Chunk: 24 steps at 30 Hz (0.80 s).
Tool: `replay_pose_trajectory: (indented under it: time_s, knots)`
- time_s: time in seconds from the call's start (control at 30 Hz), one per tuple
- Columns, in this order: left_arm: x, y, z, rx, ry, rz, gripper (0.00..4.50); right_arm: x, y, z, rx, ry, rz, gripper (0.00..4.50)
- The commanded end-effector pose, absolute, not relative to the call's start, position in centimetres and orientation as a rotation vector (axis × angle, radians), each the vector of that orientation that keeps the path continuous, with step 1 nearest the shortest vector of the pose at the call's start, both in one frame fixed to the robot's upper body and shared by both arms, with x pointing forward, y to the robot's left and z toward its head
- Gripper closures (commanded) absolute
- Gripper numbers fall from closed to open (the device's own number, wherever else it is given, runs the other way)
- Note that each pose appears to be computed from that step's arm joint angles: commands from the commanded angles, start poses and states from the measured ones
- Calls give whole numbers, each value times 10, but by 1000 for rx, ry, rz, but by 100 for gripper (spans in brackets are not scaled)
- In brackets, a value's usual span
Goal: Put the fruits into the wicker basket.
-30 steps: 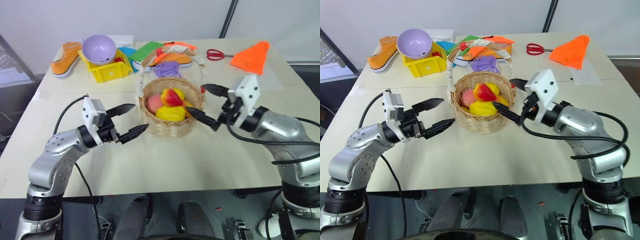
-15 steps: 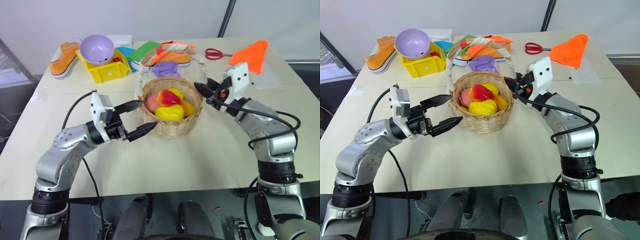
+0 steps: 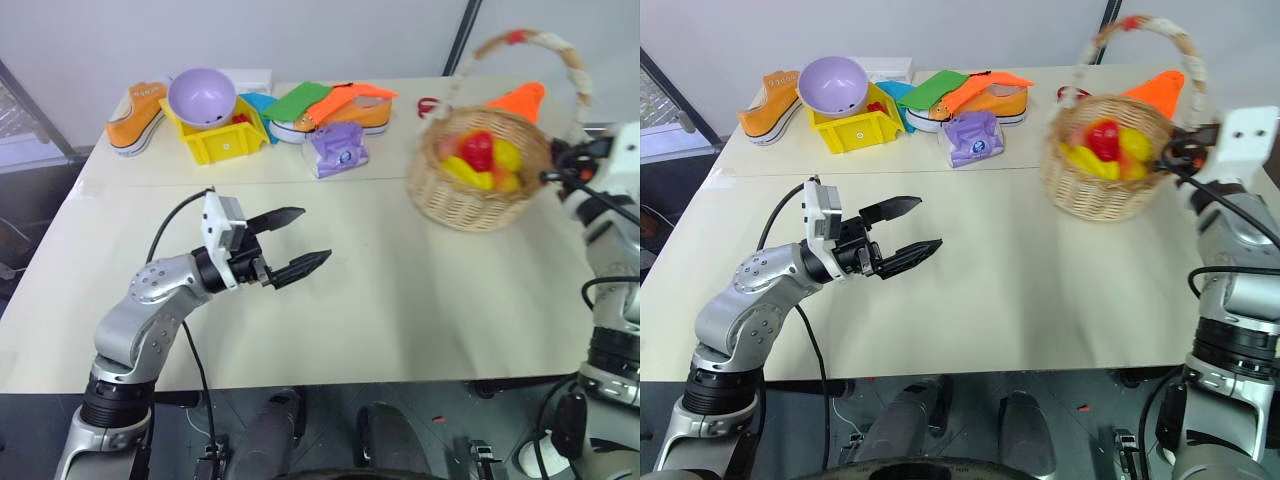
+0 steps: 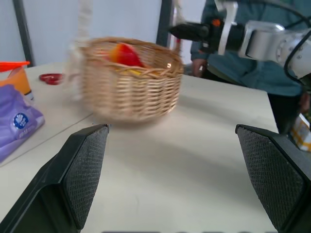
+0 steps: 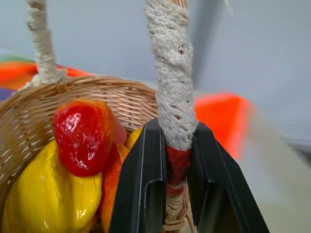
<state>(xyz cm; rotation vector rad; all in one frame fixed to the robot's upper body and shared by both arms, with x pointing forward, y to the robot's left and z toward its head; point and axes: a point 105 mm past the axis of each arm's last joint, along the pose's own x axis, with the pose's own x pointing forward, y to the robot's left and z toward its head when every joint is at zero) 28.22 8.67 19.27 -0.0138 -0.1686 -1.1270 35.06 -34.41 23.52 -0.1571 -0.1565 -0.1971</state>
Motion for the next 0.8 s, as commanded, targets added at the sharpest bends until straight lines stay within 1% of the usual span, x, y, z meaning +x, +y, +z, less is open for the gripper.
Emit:
replay_pose_trajectory:
  time_s: [0.03, 0.1, 0.13, 0.2, 0.23, 0.27, 0.33, 0.47, 0.53, 0.6, 0.7, 0.8]
  knots:
    - [282, 81, 203, 7, -225, -1145, 0, 346, -366, 249, -162, -234, -261, 444]
    - [283, 82, 202, 12, -222, -1140, 0, 345, -370, 245, -163, -233, -261, 341]
    - [284, 83, 201, 14, -220, -1135, 0, 344, -372, 244, -159, -236, -263, 305]
    - [286, 86, 200, 14, -217, -1118, 0, 338, -373, 247, -171, -254, -280, 209]
    - [287, 87, 200, 13, -216, -1113, 0, 336, -373, 248, -177, -260, -286, 153]
    - [288, 90, 198, 17, -210, -1097, 0, 331, -371, 248, -203, -264, -279, 116]
    - [293, 99, 193, 33, -196, -1049, 0, 318, -365, 242, -240, -257, -244, 116]
    - [305, 129, 183, 57, -154, -916, 0, 293, -342, 221, -263, -216, -86, 116]
    - [310, 149, 175, 77, -116, -839, 0, 283, -320, 207, -233, -182, 54, 116]
    - [313, 170, 168, 97, -85, -761, 0, 274, -285, 188, -246, -117, 235, 116]
    - [315, 195, 152, 143, -21, -666, 0, 269, -247, 165, -227, -47, 411, 116]
    - [311, 211, 138, 166, 22, -609, 0, 277, -232, 151, -233, -14, 466, 116]
